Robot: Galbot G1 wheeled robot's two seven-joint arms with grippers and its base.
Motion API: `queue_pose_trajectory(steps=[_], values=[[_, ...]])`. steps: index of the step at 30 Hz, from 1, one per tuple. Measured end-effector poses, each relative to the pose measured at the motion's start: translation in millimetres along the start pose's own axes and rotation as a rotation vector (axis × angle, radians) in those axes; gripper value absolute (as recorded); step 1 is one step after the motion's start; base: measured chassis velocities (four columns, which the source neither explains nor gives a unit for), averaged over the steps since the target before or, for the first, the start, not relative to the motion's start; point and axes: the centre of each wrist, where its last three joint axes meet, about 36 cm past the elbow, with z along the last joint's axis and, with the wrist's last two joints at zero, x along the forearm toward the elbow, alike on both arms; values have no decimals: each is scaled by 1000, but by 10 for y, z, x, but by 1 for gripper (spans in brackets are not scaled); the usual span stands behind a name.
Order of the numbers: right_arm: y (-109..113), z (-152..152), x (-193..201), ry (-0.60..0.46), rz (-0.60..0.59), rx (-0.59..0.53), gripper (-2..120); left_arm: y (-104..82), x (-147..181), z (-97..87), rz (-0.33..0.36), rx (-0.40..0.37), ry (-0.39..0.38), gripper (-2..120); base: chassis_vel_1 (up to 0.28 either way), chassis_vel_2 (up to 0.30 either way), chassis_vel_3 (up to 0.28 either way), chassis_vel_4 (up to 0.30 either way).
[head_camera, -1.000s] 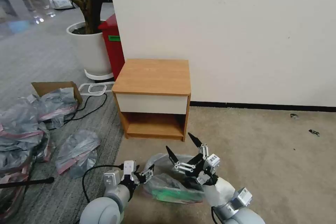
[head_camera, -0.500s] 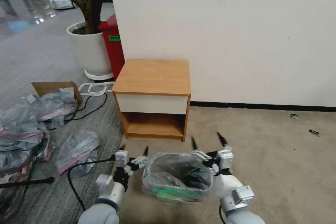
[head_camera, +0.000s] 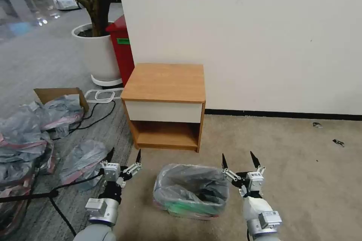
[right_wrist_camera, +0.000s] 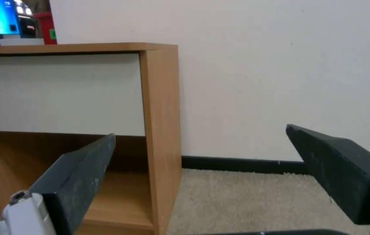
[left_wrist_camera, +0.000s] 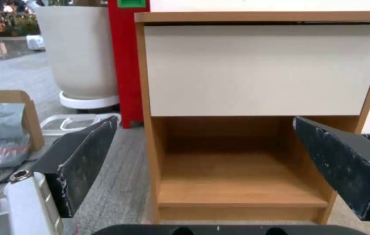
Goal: Pick up the garbage bag from the table and place it over the trash can.
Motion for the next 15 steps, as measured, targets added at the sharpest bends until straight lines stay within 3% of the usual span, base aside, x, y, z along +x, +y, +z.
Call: queue_pose_trajectory(steps=[15], values=[[4, -5, -4, -1, -4, -3, 100, -5, -3, -7, -1, 4, 3, 100, 0, 0, 0, 0]])
